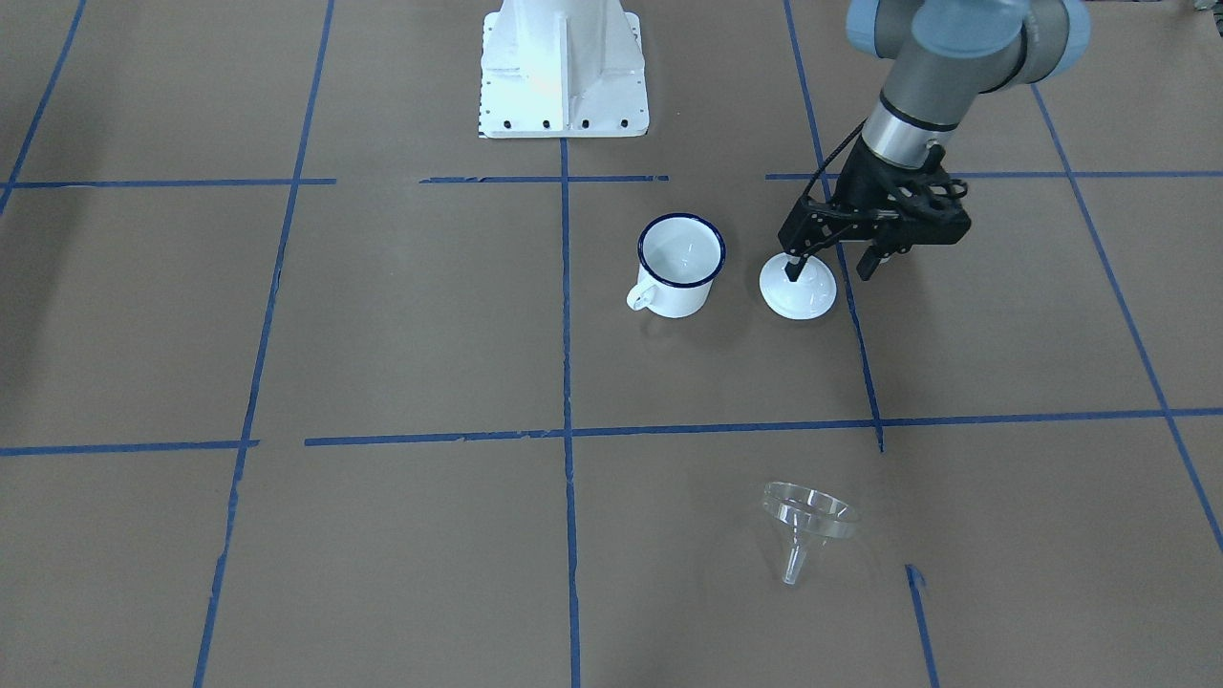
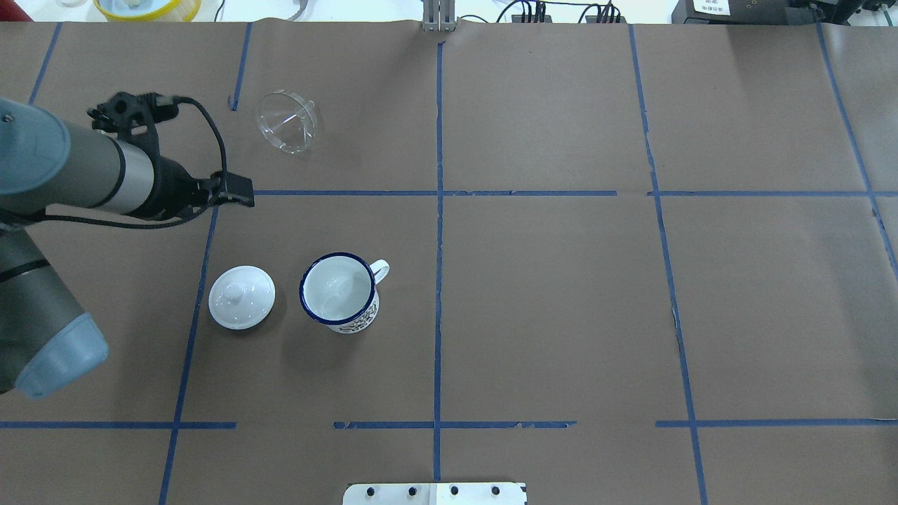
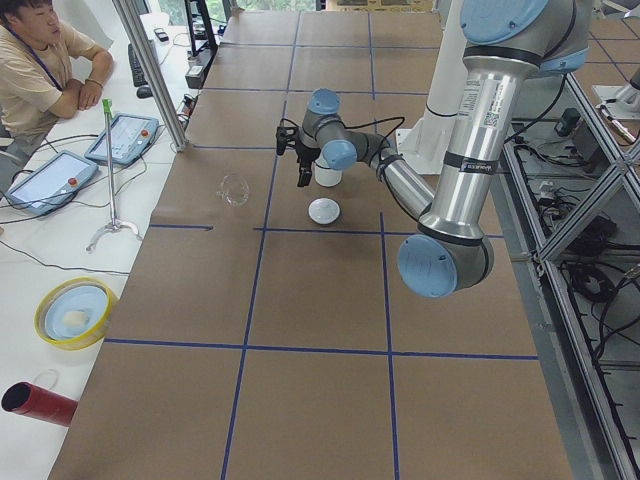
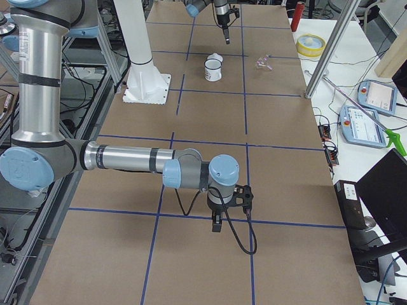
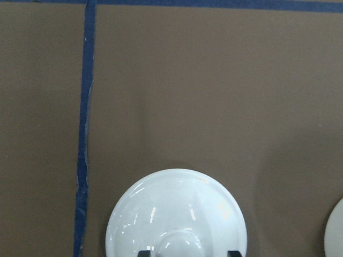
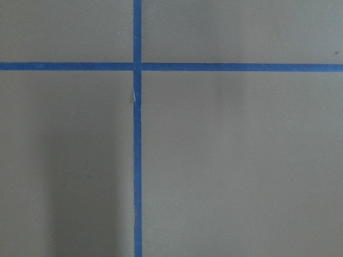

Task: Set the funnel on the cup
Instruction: 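Move the left gripper to the clear glass funnel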

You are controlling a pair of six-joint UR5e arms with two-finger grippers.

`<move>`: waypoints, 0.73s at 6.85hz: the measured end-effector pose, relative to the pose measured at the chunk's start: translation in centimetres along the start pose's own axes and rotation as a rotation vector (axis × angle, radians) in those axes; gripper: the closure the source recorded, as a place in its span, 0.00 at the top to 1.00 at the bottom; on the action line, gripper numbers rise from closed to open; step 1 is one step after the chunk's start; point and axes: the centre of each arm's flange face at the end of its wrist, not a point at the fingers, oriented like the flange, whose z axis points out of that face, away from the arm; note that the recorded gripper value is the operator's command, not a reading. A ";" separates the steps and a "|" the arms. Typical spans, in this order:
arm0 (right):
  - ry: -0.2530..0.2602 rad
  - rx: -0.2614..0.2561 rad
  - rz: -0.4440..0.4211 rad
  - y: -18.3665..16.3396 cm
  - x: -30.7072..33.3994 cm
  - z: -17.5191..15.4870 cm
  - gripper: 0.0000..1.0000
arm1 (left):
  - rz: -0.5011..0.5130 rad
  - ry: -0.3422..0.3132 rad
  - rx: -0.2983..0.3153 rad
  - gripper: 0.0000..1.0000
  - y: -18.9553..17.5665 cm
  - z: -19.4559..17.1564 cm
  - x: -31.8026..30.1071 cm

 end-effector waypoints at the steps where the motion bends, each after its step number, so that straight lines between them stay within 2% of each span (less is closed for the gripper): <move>1: 0.000 0.000 0.000 0.0 0.0 0.0 1.00 | -0.179 0.044 0.080 1.00 -2.0 -1.4 2.0; 2: 0.000 0.000 0.000 0.0 0.0 0.0 1.00 | -0.344 0.112 0.159 1.00 -3.6 -1.8 3.7; 3: 0.000 0.000 0.000 0.0 0.0 0.0 1.00 | -0.484 0.208 0.211 1.00 -4.8 -0.9 4.4; 4: 0.000 0.000 0.000 0.0 0.0 0.0 1.00 | -0.581 0.303 0.249 1.00 -6.0 1.0 4.2; 5: 0.000 0.000 0.000 0.0 0.0 0.0 1.00 | -0.632 0.354 0.265 1.00 -7.1 3.6 3.7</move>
